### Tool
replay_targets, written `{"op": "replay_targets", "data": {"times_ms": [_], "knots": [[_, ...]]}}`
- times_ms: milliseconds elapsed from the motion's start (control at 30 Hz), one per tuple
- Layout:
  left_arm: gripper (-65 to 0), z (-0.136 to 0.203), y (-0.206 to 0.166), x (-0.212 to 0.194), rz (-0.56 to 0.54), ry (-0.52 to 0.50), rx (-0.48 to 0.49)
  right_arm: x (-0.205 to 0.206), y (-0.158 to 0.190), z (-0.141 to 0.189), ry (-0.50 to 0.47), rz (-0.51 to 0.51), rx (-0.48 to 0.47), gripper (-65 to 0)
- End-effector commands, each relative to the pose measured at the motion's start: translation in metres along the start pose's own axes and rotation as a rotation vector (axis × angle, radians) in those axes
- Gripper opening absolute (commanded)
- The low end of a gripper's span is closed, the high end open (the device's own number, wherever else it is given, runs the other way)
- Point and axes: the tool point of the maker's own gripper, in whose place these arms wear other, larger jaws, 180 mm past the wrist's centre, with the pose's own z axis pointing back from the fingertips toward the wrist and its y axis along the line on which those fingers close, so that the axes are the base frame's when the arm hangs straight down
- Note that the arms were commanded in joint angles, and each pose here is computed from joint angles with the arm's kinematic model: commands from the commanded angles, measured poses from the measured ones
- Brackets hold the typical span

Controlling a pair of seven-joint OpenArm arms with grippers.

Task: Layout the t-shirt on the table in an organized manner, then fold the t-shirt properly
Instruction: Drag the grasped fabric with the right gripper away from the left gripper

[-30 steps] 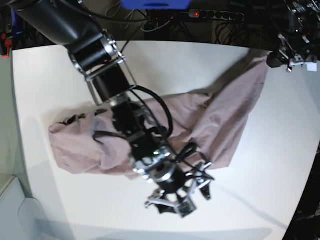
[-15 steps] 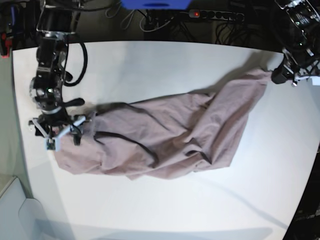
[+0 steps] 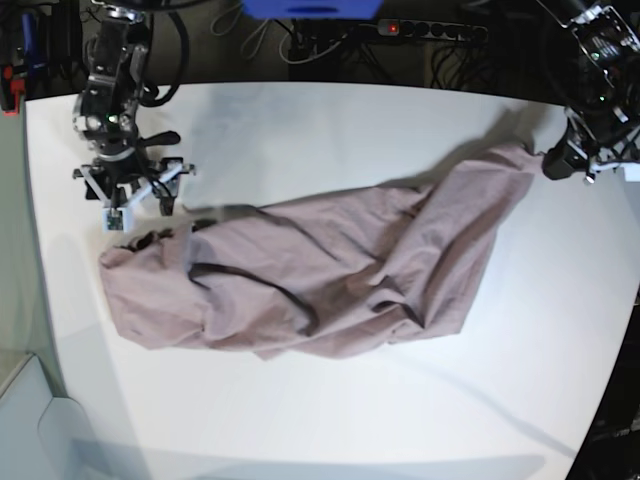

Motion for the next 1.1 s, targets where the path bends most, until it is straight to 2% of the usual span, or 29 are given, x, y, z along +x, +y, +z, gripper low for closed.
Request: {"op": "replay_targets", "data": {"times_ms": [0, 200, 300, 400, 600, 700, 867, 967, 1067], "knots": [[-64.7, 0.005, -0.009, 0.010, -0.007, -0.024, -0.024, 0.026, -0.003, -0.004, -0.085, -0.005, -0.001, -21.4], [-64.7, 0.006, -0.007, 0.009, -0.006, -0.023, -0.020, 0.030, -0.007, -0.028, -0.116, -0.081, 0.034, -21.8], [-64.8, 0.006, -0.007, 0.009, -0.005, -0.024, -0.019, 0.031, -0.013, -0.042, -0.095, -0.085, 0.031, -26.7], [-64.8, 0.006, -0.007, 0.009, -0.005, -0.024, -0.019, 0.029, -0.020, -0.051, -0.074, -0.091, 0.026, -36.8], [-64.8, 0.006, -0.007, 0.009, -0.005, -0.024, -0.019, 0.035, -0.029, -0.052, -0.084, -0.085, 0.010, -65.0], [-64.8, 0.006, -0.007, 0.010, -0.005, -0.026, -0.020, 0.054, -0.041, -0.046, -0.134, -0.084, -0.021, -65.0], [-64.8, 0.020, -0.005, 0.030, -0.009, -0.085, -0.013, 0.098, -0.094, -0.001, -0.287, -0.093, -0.162, -65.0], [-64.8, 0.024, -0.012, 0.042, -0.009, -0.121, -0.035, 0.130, -0.115, 0.024, -0.375, -0.039, -0.218, -65.0], [-64.8, 0.034, -0.017, 0.060, -0.026, -0.163, -0.040, 0.152, -0.122, 0.039, -0.430, 0.011, -0.238, -65.0]]}}
